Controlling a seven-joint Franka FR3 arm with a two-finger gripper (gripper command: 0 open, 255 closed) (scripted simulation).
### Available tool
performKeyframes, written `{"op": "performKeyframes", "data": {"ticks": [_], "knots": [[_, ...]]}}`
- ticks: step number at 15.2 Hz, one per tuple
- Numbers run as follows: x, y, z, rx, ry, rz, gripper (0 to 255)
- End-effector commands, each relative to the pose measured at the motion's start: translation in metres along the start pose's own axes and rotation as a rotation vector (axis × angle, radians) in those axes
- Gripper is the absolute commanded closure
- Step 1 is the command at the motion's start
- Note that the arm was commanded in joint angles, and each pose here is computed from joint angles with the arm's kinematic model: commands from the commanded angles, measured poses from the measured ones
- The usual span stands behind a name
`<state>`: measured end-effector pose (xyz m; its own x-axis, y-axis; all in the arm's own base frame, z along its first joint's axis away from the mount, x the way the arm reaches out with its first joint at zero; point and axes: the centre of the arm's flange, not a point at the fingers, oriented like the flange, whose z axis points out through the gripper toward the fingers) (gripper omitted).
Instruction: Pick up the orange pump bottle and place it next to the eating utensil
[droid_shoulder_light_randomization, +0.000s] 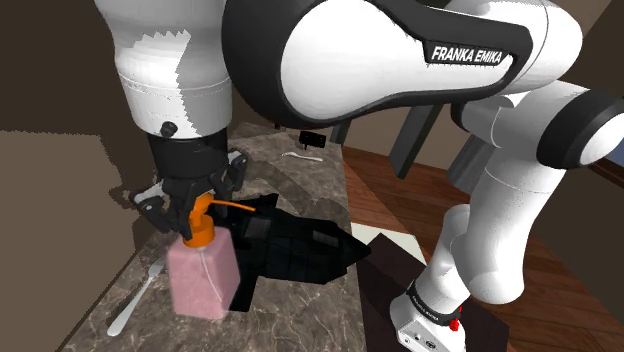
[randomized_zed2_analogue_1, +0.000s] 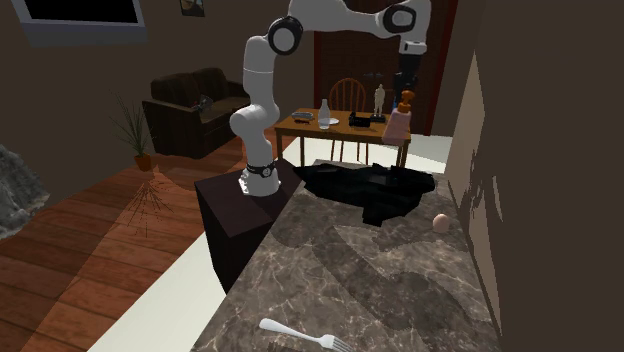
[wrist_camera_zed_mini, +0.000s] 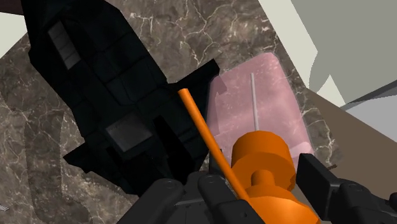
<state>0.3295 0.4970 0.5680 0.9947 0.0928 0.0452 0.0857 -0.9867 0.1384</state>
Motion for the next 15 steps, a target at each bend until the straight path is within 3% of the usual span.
{"op": "performKeyframes", "data": {"ticks": [1,15], "knots": [[0.0,-0.002,0.011,0.001,0.0,0.0,255],[-0.003,-0.012,0.084,0.001,0.0,0.0,255]]}}
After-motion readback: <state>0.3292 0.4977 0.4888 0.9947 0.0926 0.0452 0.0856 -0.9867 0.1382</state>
